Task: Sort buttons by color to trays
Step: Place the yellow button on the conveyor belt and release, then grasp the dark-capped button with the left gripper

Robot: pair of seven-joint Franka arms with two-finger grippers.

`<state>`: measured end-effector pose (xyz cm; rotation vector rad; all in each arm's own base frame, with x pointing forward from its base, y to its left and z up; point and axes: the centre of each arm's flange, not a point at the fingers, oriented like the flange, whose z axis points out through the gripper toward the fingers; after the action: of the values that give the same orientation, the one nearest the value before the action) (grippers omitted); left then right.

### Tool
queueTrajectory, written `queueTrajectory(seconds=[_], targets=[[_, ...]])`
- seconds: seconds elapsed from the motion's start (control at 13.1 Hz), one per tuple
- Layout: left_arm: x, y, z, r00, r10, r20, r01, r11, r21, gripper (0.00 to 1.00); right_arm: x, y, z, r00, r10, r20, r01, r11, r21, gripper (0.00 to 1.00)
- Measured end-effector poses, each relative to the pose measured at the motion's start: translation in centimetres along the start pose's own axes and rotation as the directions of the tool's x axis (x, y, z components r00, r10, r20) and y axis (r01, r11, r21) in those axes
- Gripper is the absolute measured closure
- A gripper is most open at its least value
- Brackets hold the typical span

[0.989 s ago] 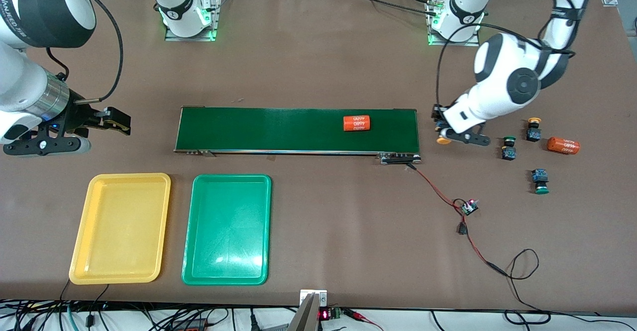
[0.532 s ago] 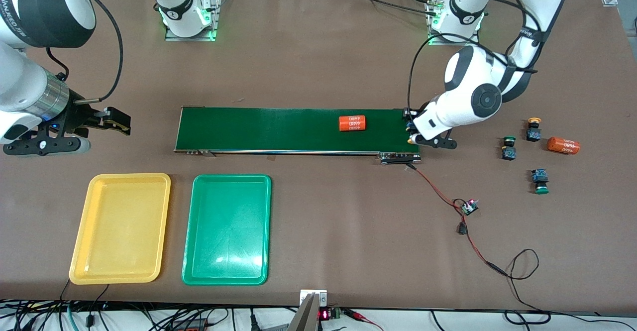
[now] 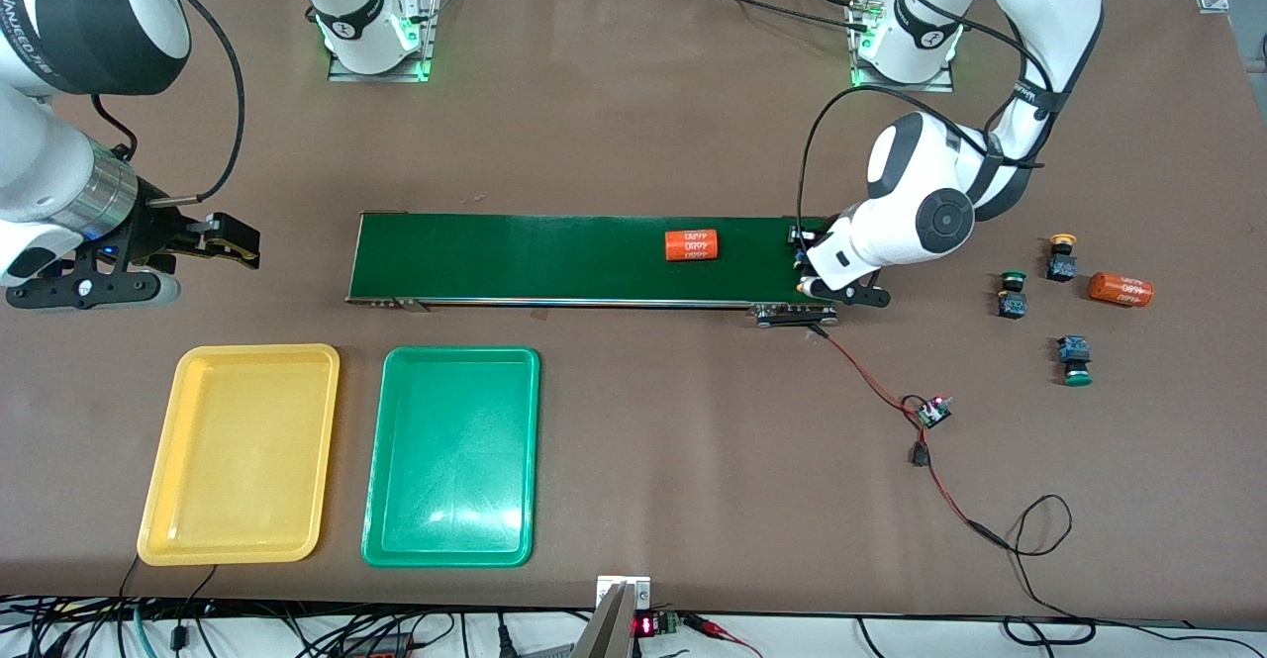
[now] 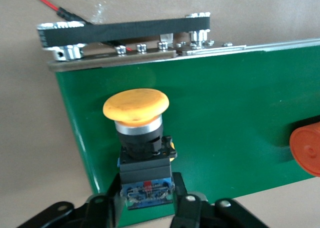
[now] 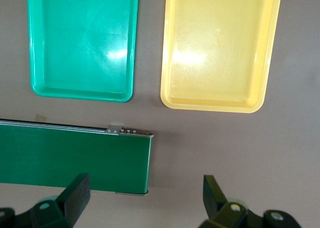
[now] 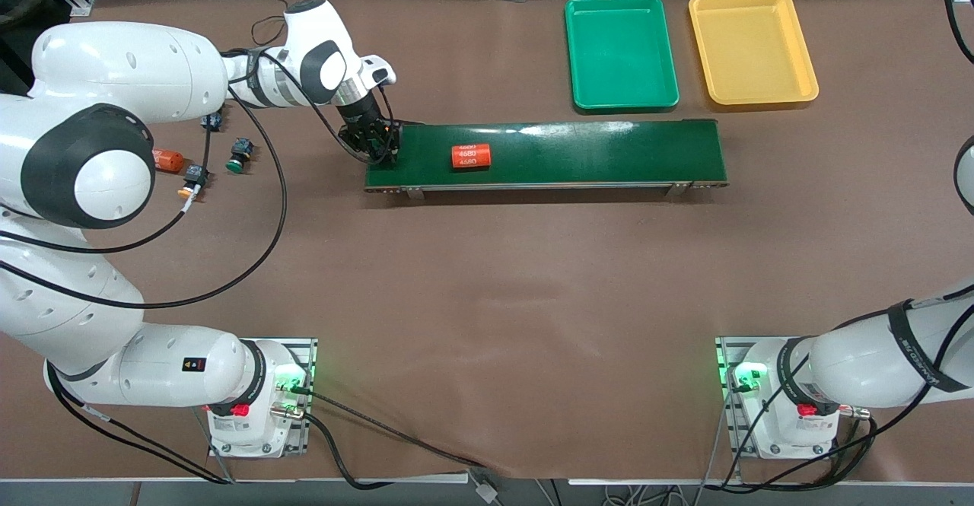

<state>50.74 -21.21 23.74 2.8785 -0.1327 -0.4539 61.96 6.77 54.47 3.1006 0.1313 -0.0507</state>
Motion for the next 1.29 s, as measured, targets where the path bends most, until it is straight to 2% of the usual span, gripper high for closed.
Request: queueTrajectory(seconds=[0.15, 0.38, 0.53, 0.76, 0.84, 1.06, 1.29], targets=[[0.2, 0.5, -0.5, 1.000, 0.009, -0.017, -0.009, 1.000, -0.001, 0.34, 0.0, 0.0, 0.0, 1.000, 0.000, -0.001, 0.000, 1.000, 0.000, 0.00], [0.3, 0.7, -5.9, 0.993, 0.008, -0.116, -0.008, 1.000, -0.003, 0.01, 0.0, 0.0, -0.1, 1.000, 0.000, -0.002, 0.000, 1.000, 0.000, 0.00], [0.1, -2.7, -9.8, 0.986, -0.053, -0.160, 0.052, 0.999, -0.013, 0.00, 0.0, 0.0, -0.1, 1.000, 0.001, -0.002, -0.001, 1.000, 0.000, 0.00], [0.5, -13.9, -12.7, 0.965, -0.186, -0.182, 0.180, 0.982, -0.052, 0.00, 0.0, 0.1, -0.1, 1.000, 0.001, -0.002, -0.001, 1.000, 0.000, 0.00], [0.4, -17.9, -12.7, 0.961, -0.211, -0.180, 0.207, 0.977, -0.044, 0.00, 0.0, 0.1, -0.1, 1.000, 0.001, -0.002, -0.001, 1.000, 0.000, 0.00], [0.3, -26.5, -11.9, 0.959, -0.226, -0.170, 0.235, 0.971, 0.038, 0.00, 0.0, 0.1, -0.1, 1.000, 0.001, -0.003, -0.001, 1.000, 0.000, 0.00], [0.8, -30.0, -11.2, 0.973, -0.173, -0.153, 0.193, 0.973, 0.128, 0.00, 0.0, 0.1, -0.1, 1.000, 0.002, -0.003, -0.002, 1.000, 0.000, 0.00]])
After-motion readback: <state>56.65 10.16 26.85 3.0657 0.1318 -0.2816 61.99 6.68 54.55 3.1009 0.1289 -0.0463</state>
